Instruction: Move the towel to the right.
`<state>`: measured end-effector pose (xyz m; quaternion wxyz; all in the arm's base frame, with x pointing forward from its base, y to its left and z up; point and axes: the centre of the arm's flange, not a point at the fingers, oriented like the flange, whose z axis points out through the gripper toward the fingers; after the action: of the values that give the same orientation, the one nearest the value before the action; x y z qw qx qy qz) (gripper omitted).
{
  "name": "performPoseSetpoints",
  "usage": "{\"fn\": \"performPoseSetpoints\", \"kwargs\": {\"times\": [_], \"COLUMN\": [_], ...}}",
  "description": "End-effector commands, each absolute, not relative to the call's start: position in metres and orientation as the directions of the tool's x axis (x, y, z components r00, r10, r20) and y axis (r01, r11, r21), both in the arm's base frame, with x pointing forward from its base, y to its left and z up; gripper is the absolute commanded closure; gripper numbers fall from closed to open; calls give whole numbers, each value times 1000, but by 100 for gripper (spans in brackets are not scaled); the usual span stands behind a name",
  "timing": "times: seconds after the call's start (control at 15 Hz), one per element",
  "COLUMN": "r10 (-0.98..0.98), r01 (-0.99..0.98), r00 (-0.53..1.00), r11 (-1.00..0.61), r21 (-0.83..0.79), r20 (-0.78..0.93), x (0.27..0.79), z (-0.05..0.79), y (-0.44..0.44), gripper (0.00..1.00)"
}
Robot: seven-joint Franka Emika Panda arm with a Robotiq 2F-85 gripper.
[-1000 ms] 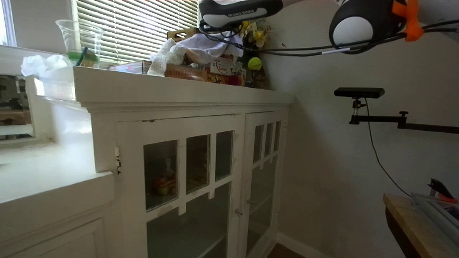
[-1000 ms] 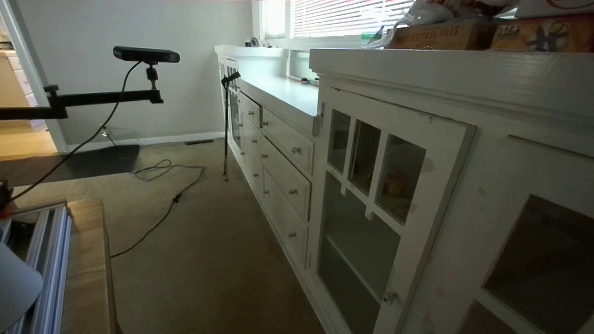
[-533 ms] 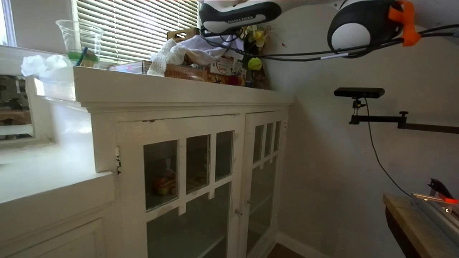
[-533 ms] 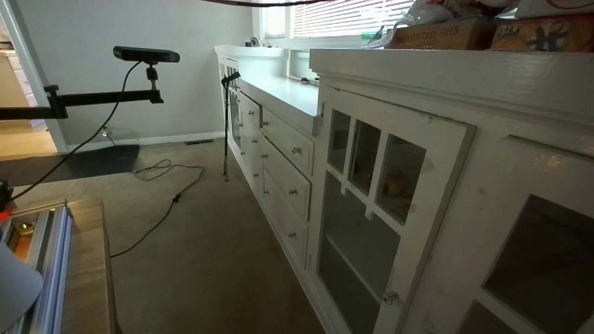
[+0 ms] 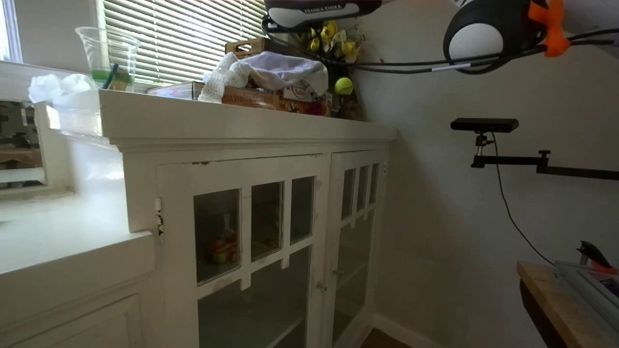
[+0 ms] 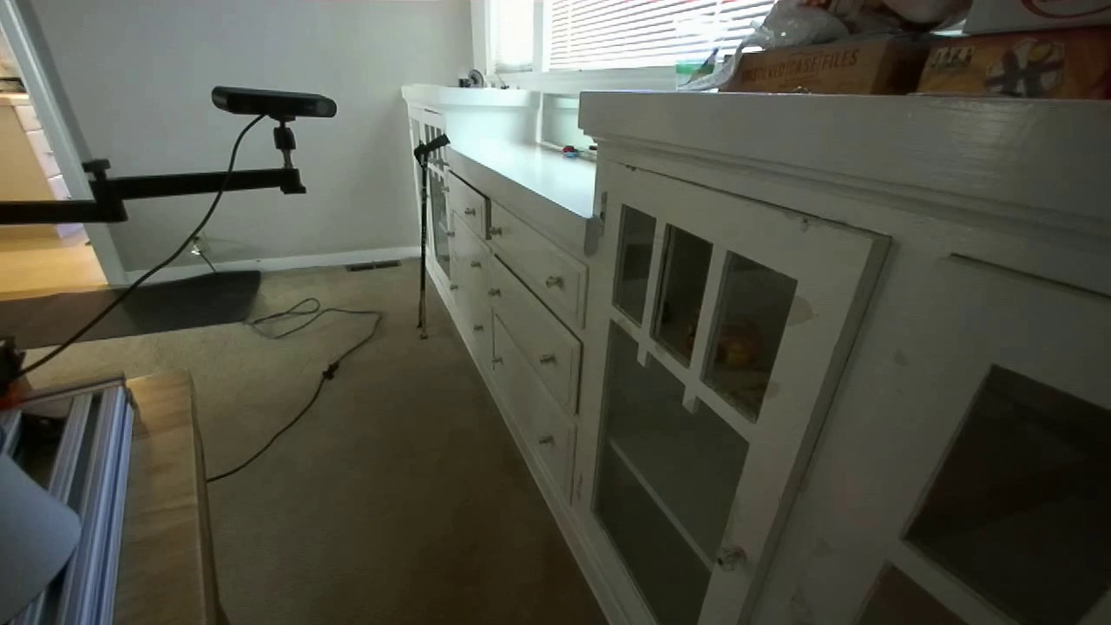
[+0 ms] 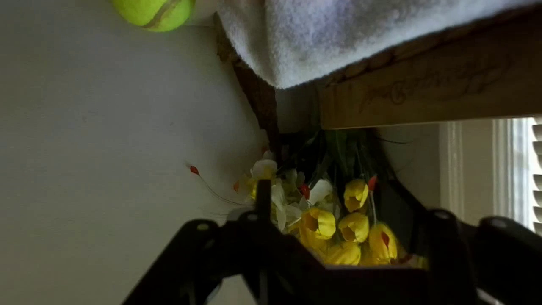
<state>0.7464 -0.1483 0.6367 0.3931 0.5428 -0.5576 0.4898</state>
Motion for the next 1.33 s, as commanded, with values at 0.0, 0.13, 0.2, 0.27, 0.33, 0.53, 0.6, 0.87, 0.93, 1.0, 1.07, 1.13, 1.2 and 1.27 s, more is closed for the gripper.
{"fn": "performPoseSetpoints", "kwargs": {"times": [0.0, 0.13, 0.2, 0.27, 0.33, 0.53, 0.6, 0.87, 0.93, 1.0, 1.07, 1.13, 1.2, 1.27], "r10": [-279, -309, -320, -344, -362, -399, -411, -424, -428, -433, -438, -444, -460, -471], "r01": [-978, -973, -969, -966, -962, -939, -926, -866, -850, -832, -815, -797, -782, -765], "r00": [-105, -79, -53, -20, 18, 145, 195, 375, 421, 462, 504, 542, 574, 604], "r11": [-144, -184, -211, -235, -259, -344, -376, -478, -494, -512, -526, -540, -552, -570], "r21": [-149, -140, -126, -107, -82, -1, 29, 148, 183, 211, 242, 270, 288, 300], "r20": [955, 948, 946, 939, 932, 905, 890, 824, 800, 774, 745, 713, 678, 643], "x": [792, 782, 776, 771, 767, 755, 750, 732, 729, 725, 722, 719, 716, 713], "z": [700, 717, 726, 733, 739, 756, 761, 777, 778, 781, 782, 783, 782, 781], "y": [-119, -104, -98, -93, -90, -81, -78, -66, -65, -64, -63, -63, -62, -62], "gripper": [2, 0, 0, 0, 0, 0, 0, 0, 0, 0, 0, 0, 0, 0]}}
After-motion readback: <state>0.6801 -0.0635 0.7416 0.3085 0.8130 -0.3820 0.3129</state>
